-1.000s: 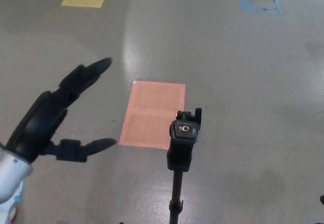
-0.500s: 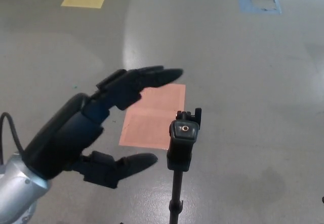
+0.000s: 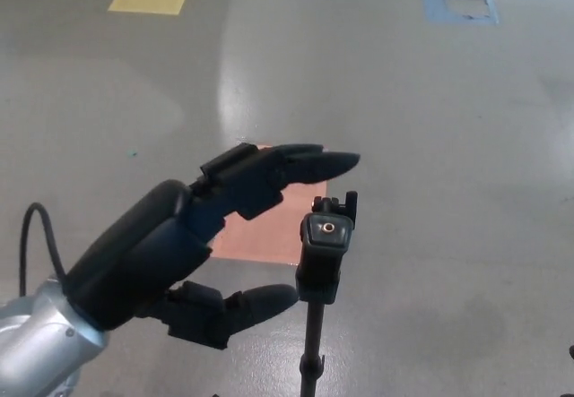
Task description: The robot uses its left hand to grab the top of a phone stand kept on the floor and rotates it anti-clockwise
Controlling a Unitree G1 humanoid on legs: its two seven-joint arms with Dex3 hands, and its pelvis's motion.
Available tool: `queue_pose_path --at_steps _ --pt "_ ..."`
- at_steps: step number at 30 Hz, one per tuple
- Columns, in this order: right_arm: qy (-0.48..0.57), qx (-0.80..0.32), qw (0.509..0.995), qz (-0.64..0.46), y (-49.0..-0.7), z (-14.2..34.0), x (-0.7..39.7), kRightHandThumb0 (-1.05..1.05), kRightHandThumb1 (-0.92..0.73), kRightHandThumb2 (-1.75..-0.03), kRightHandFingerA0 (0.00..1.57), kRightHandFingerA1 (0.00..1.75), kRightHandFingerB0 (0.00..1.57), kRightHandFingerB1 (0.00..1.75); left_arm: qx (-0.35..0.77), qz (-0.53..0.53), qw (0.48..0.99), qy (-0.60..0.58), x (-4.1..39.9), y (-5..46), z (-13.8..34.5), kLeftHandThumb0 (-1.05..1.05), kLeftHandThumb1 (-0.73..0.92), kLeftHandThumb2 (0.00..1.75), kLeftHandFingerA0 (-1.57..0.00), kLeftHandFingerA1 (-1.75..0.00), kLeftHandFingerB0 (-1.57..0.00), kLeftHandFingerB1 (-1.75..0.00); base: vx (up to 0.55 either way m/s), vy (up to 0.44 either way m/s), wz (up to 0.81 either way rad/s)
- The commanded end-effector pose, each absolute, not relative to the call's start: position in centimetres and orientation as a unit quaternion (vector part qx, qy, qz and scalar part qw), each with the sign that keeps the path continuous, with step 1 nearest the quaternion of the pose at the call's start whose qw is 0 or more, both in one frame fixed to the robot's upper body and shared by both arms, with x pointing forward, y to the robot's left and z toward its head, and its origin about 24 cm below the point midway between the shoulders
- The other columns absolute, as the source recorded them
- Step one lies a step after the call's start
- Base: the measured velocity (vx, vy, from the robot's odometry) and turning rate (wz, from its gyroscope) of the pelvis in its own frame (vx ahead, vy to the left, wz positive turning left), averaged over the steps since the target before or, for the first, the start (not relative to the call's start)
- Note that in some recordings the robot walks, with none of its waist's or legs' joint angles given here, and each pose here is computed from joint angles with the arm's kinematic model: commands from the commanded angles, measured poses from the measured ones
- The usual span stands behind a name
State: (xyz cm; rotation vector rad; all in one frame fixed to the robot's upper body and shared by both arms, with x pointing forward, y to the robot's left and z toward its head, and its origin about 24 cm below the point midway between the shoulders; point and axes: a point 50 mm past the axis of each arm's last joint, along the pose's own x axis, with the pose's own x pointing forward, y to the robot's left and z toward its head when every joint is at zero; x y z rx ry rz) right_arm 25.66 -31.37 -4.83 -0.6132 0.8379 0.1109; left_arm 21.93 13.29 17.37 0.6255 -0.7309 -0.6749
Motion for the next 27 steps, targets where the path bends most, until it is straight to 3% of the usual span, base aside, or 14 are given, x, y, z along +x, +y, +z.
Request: queue_pose_path --at_steps 1,5,27 --pt "0.404 -0.301 0.863 0.047 -32.1 -4.4 25.6 -0.31 -0.64 -0.59 0.50 0.39 0.10 0.27 0.322 -0.320 0.824 -0.339 22.7 12.9 17.1 -0.18 0.46 0.55 -0.09 -0.27 -0.09 -0.28 0.00 0.000 0.00" --pt "0.402 -0.297 0.865 0.048 -32.1 -4.3 25.7 -0.30 -0.64 -0.60 0.45 0.38 0.10 0.24 0.326 -0.318 0.823 -0.339 23.3 12.6 17.1 -0.25 0.44 0.57 -0.09 -0.28 -0.09 -0.27 0.00 0.000 0.00" --pt "0.395 -0.298 0.868 0.051 -31.9 -4.0 26.2 -0.28 -0.65 -0.61 0.50 0.40 0.10 0.23 0.362 -0.295 0.816 -0.340 25.8 11.0 17.4 -0.33 0.43 0.58 -0.08 -0.28 -0.08 -0.26 0.00 0.000 0.00"
